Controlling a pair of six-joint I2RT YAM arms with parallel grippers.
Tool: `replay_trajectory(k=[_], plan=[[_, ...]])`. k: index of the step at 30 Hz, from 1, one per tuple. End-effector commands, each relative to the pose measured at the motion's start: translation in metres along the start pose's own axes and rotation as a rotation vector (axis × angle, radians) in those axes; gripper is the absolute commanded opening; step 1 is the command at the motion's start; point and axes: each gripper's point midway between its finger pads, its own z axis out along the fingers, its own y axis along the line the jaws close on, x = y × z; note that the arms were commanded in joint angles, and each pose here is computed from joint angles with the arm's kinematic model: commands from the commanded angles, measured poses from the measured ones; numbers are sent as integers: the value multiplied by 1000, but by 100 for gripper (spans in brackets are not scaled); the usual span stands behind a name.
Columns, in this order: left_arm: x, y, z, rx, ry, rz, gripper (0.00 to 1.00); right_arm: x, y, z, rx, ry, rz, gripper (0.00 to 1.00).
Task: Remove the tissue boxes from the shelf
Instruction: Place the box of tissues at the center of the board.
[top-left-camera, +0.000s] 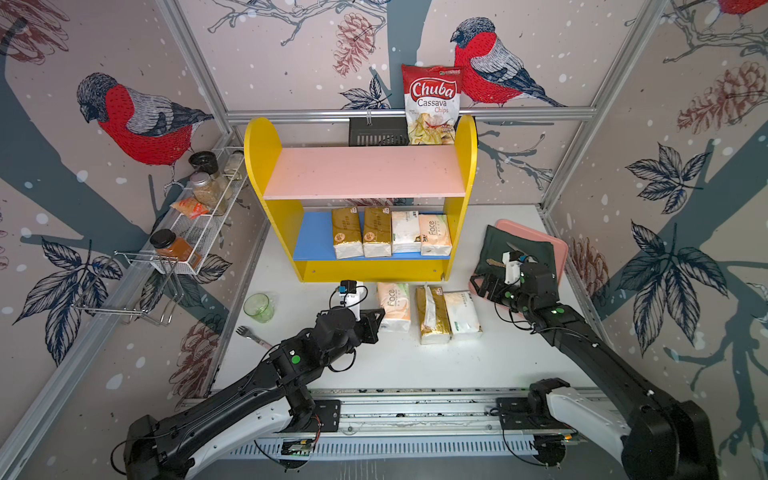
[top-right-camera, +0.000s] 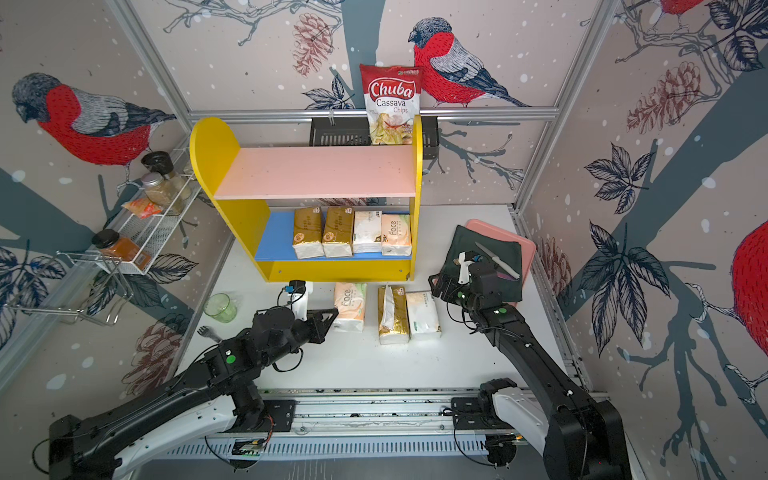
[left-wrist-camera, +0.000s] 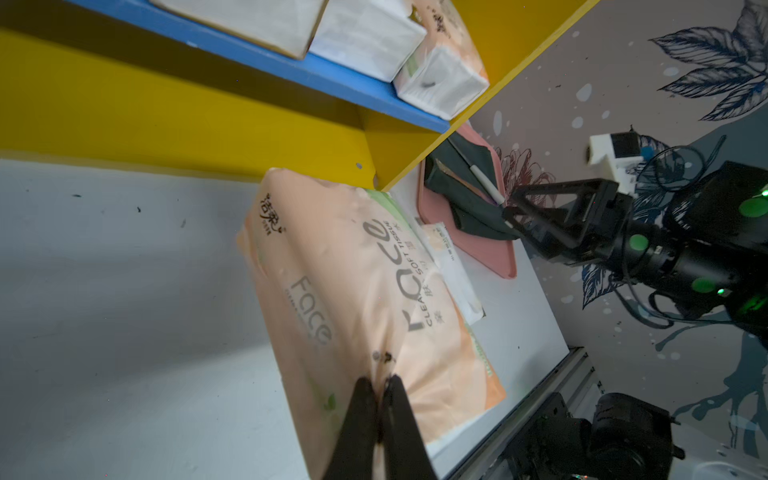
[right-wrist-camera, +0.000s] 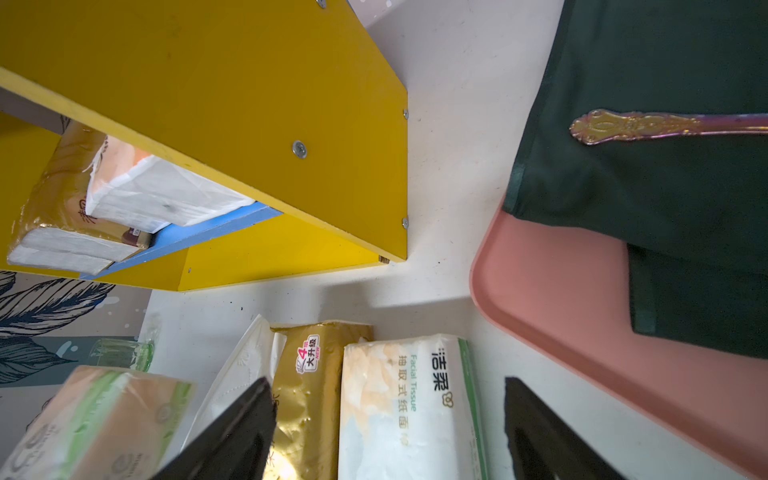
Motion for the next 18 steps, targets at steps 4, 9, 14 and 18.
replay_trajectory(k=[4,9,14,18], plan=[[2,-1,12,96,-85,-72,0,-1,2,0,-7,-2,-26,87],[28,13,28,119,-51,-105,0,0,2,2,-12,3,-21,87],[43,18,41,124,-5,-115,0,1,1,1,-9,3,-23,87],[49,17,48,130,17,-110,0,3,1,1,-11,5,-21,87]])
